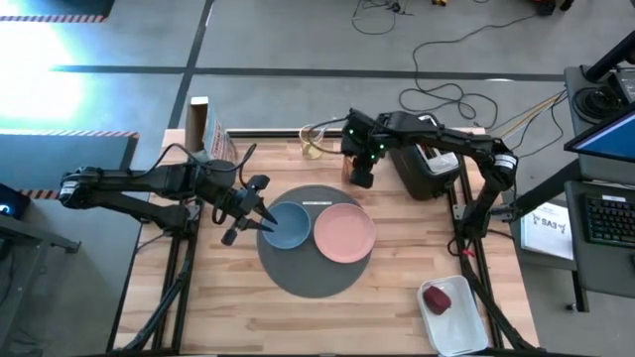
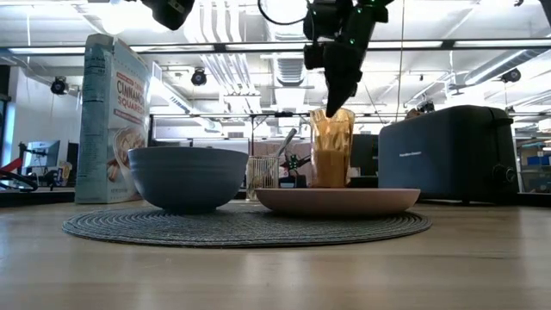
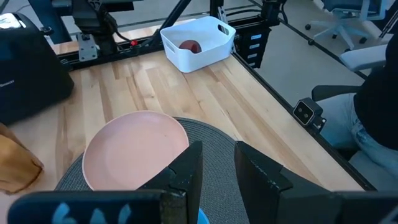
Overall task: Arrange a breakfast setting
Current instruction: Put the brown glass with rice on the gray table placemat, then pour the cereal box into the blue bowl
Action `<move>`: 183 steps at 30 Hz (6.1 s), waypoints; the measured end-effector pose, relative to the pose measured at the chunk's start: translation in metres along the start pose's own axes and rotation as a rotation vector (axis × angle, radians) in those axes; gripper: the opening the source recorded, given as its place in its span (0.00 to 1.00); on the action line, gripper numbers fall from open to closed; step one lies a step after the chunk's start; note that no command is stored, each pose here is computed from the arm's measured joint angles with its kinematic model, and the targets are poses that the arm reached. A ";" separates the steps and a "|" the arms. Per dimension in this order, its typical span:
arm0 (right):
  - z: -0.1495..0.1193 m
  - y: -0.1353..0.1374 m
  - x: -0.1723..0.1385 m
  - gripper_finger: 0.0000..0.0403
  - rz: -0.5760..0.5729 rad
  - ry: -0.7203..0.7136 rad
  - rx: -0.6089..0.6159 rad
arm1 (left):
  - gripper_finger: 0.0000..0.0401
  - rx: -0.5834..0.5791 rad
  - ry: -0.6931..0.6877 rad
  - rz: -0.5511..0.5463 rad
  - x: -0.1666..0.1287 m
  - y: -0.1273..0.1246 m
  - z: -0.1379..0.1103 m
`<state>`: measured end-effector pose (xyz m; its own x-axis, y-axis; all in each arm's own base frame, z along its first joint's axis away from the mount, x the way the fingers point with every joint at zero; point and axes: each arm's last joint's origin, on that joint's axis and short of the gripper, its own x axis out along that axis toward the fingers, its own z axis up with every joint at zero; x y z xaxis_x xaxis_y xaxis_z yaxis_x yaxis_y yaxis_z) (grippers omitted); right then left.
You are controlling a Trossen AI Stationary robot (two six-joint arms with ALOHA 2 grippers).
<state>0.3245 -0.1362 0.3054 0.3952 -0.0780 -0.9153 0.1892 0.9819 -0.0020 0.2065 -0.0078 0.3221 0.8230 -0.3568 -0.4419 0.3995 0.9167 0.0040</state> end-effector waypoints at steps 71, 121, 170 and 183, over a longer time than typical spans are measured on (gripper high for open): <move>0.066 0.087 0.033 0.27 0.021 0.015 -0.226 | 0.19 -0.037 0.007 -0.090 0.002 -0.004 -0.009; -0.170 0.127 0.017 0.27 0.038 -0.629 0.130 | 0.19 -0.052 -0.123 -0.086 0.017 0.004 -0.005; -0.184 0.124 0.038 0.20 0.078 -0.902 0.200 | 0.19 -0.525 0.033 0.427 0.012 0.025 -0.025; -0.158 0.128 0.008 0.18 0.114 -1.010 0.225 | 0.19 -0.638 0.087 0.568 0.008 0.026 -0.034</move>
<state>0.2101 0.0158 0.2346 0.9701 -0.1971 -0.1418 0.2262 0.9457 0.2335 0.2100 0.0189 0.2882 0.7851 0.1779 -0.5933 -0.3888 0.8871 -0.2486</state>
